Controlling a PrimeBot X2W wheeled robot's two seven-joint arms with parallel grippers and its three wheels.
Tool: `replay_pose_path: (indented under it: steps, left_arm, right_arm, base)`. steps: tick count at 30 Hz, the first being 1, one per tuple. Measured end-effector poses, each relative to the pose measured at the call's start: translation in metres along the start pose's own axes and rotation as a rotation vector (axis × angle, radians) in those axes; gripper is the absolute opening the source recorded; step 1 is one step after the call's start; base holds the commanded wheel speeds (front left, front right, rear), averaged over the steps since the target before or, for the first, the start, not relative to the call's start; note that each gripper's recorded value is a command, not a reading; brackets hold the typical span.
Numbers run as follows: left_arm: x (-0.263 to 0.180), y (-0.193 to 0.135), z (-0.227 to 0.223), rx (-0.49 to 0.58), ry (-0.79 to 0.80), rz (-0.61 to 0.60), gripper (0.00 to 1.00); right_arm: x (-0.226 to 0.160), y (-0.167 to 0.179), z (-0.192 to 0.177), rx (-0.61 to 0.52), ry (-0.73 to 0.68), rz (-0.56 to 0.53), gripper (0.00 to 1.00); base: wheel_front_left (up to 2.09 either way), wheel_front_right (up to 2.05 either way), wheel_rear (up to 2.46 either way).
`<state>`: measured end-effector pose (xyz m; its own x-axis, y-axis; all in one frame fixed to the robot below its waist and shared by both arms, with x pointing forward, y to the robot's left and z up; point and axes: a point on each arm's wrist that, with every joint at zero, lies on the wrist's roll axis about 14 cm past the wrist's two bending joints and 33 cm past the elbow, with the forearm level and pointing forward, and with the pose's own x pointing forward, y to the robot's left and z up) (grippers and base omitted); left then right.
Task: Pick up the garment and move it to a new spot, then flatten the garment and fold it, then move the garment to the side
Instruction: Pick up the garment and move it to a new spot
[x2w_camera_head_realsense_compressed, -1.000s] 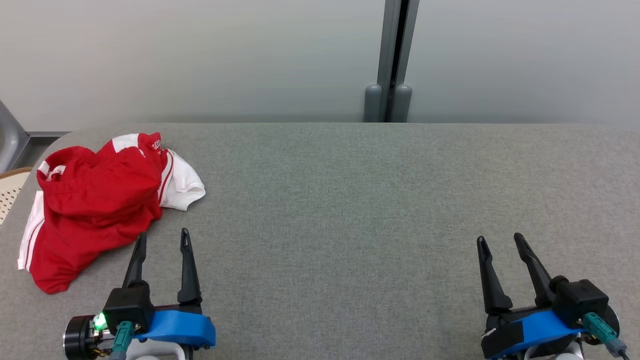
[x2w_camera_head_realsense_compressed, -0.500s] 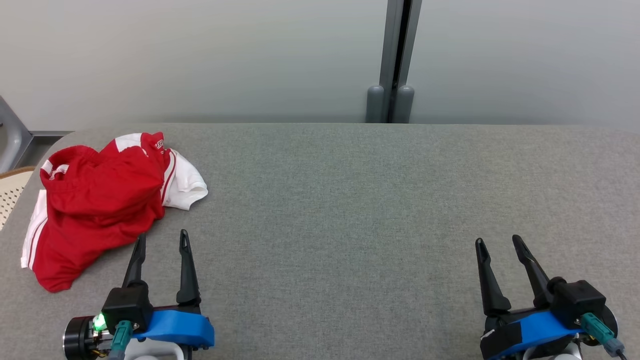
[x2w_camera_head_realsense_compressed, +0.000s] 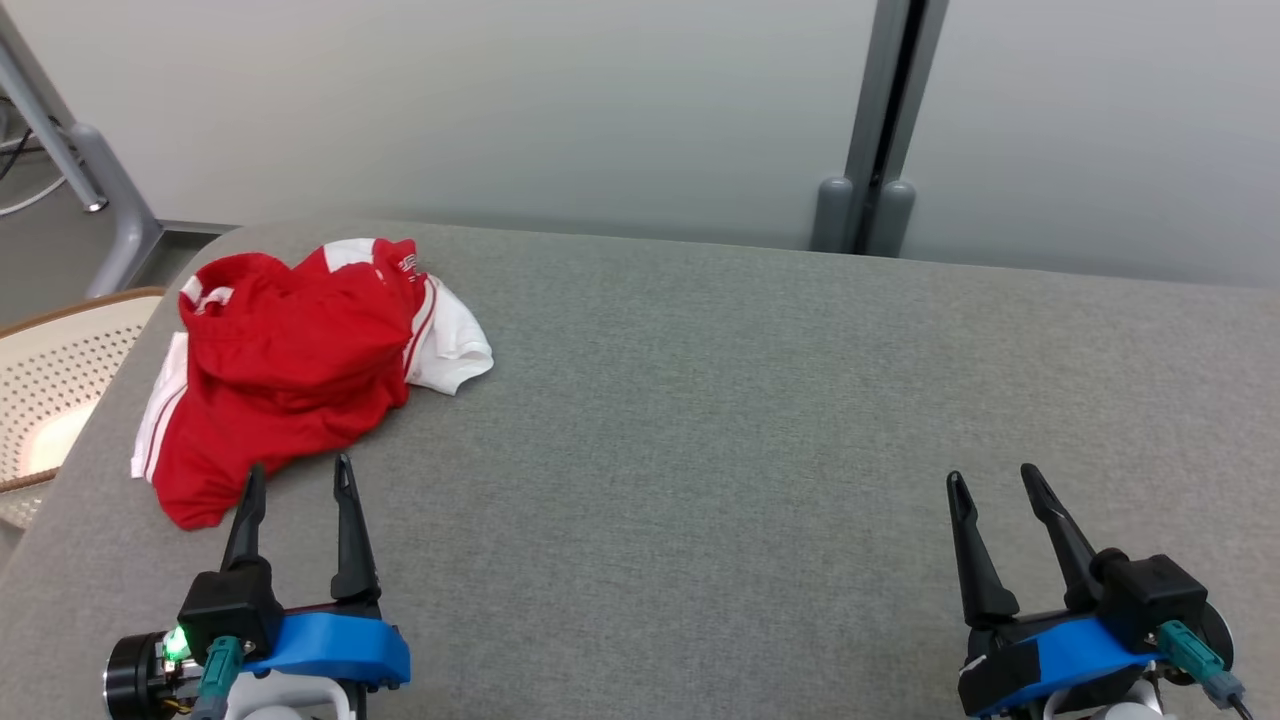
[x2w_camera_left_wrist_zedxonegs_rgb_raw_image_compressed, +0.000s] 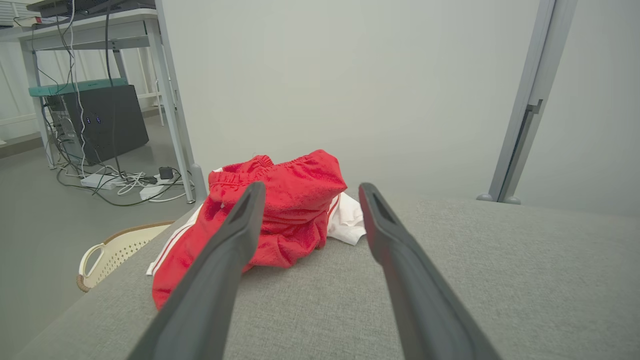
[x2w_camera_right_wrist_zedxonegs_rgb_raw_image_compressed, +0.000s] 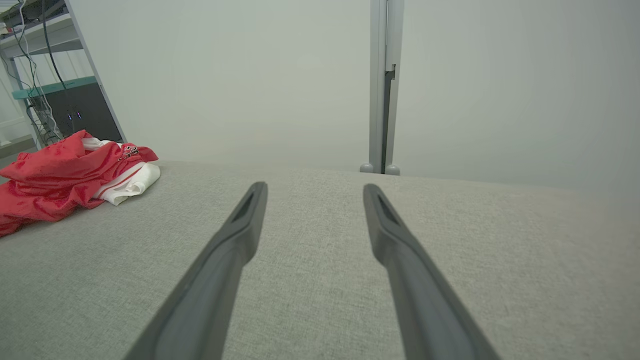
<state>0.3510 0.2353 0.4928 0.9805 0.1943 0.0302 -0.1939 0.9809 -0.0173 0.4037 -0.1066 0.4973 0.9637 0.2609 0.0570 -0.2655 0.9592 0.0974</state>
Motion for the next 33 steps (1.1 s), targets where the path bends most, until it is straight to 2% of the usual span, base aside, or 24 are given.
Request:
replay_pose_path:
  steps: [11,20,28,33]
  left_arm:
    - [-0.026,0.050,0.001,0.004,0.001,0.151,1.00]
    - [-0.045,0.077,-0.006,0.002,0.028,0.244,1.00]
    - [-0.043,0.084,-0.005,0.003,0.028,0.265,1.00]
    - [-0.016,0.085,0.011,0.022,-0.018,0.238,1.00]
  right_arm:
    - [0.023,0.041,-0.010,0.003,0.022,0.126,1.00]
    - [0.036,0.067,-0.023,0.009,0.052,0.202,1.00]
    - [0.034,0.069,-0.027,0.008,0.064,0.209,1.00]
    - [0.037,0.054,-0.029,-0.005,0.065,0.172,1.00]
  base:
    - [0.00,0.00,0.00]
    - [0.00,0.00,0.00]
    - [0.00,0.00,0.00]
    - [0.00,0.00,0.00]
